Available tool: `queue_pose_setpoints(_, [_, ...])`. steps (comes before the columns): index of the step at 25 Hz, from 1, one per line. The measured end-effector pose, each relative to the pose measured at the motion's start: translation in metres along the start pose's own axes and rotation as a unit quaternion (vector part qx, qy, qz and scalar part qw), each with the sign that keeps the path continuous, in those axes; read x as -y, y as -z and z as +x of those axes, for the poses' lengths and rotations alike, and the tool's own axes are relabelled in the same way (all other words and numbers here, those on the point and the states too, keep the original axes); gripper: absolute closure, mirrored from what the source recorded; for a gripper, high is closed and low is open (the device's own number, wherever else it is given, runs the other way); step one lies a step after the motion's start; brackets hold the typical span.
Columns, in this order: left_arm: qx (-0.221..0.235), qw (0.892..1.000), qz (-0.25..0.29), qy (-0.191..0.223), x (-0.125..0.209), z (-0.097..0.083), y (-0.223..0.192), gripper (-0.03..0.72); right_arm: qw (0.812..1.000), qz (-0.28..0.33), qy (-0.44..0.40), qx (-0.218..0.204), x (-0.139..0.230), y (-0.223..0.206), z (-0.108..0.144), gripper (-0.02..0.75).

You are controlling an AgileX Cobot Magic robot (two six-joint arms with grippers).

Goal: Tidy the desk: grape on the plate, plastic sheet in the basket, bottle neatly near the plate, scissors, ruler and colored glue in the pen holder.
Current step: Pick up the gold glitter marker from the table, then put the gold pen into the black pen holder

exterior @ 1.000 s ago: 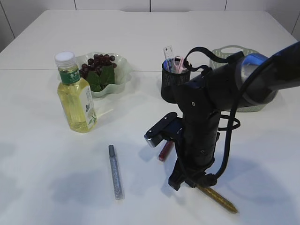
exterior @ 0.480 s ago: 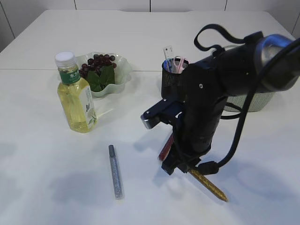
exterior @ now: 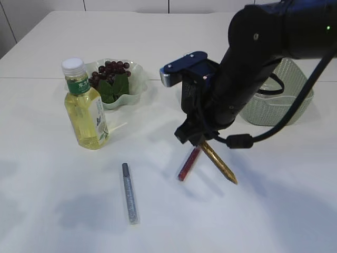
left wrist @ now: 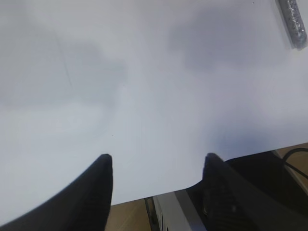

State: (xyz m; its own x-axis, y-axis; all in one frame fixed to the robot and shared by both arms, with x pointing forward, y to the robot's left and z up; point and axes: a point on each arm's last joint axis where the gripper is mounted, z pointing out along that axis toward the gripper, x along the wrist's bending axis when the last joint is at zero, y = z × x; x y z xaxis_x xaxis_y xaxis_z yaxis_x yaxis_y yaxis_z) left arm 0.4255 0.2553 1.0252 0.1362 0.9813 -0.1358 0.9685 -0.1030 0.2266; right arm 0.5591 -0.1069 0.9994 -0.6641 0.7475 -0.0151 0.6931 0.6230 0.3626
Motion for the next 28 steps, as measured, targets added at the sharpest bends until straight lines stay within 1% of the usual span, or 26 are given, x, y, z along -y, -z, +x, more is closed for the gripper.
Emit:
queue_pose_setpoints(3, [0.0, 1.0, 0.001, 0.0, 0.0, 0.0, 0.0, 0.253, 0.998, -0.041, -0.028, -0.027, -0.013, 0.014, -0.014, 0.603])
queue_pose_setpoints(6, [0.0, 1.0, 0.007, 0.0, 0.001, 0.0, 0.0, 0.253, 0.993, -0.09, -0.05, -0.054, -0.024, 0.028, -0.033, 0.603])
queue_pose_setpoints(8, [0.0, 1.0, 0.01, 0.0, 0.002, 0.0, 0.0, 0.253, 0.988, -0.12, -0.067, -0.064, -0.027, 0.038, -0.05, 0.603])
queue_pose_setpoints(12, [0.0, 1.0, 0.012, 0.0, 0.002, 0.0, 0.0, 0.253, 0.974, -0.183, -0.107, -0.079, -0.031, 0.058, -0.085, 0.603])
queue_pose_setpoints(16, [0.003, 1.0, 0.012, 0.002, 0.002, -0.001, 0.0, 0.253, 0.952, -0.256, -0.133, -0.103, -0.031, 0.071, -0.113, 0.603])
queue_pose_setpoints(17, [0.004, 1.0, 0.012, 0.003, 0.002, -0.001, 0.0, 0.253, 0.945, -0.272, -0.142, -0.113, -0.032, 0.071, -0.117, 0.603])
queue_pose_setpoints(20, [0.009, 1.0, 0.012, 0.005, 0.002, -0.002, 0.0, 0.253, 0.929, -0.313, -0.155, -0.123, -0.034, 0.066, -0.131, 0.603])
queue_pose_setpoints(23, [0.013, 1.0, 0.012, 0.008, 0.002, -0.002, 0.0, 0.253, 0.92, -0.347, -0.14, -0.115, -0.039, 0.059, -0.138, 0.603])
queue_pose_setpoints(27, [0.014, 1.0, 0.012, 0.009, 0.002, -0.003, 0.0, 0.253, 0.906, -0.387, -0.13, -0.116, -0.048, 0.047, -0.145, 0.603])
queue_pose_setpoints(28, [0.014, 1.0, 0.012, 0.009, 0.002, -0.003, 0.0, 0.253, 0.904, -0.395, -0.126, -0.11, -0.05, 0.043, -0.148, 0.603])
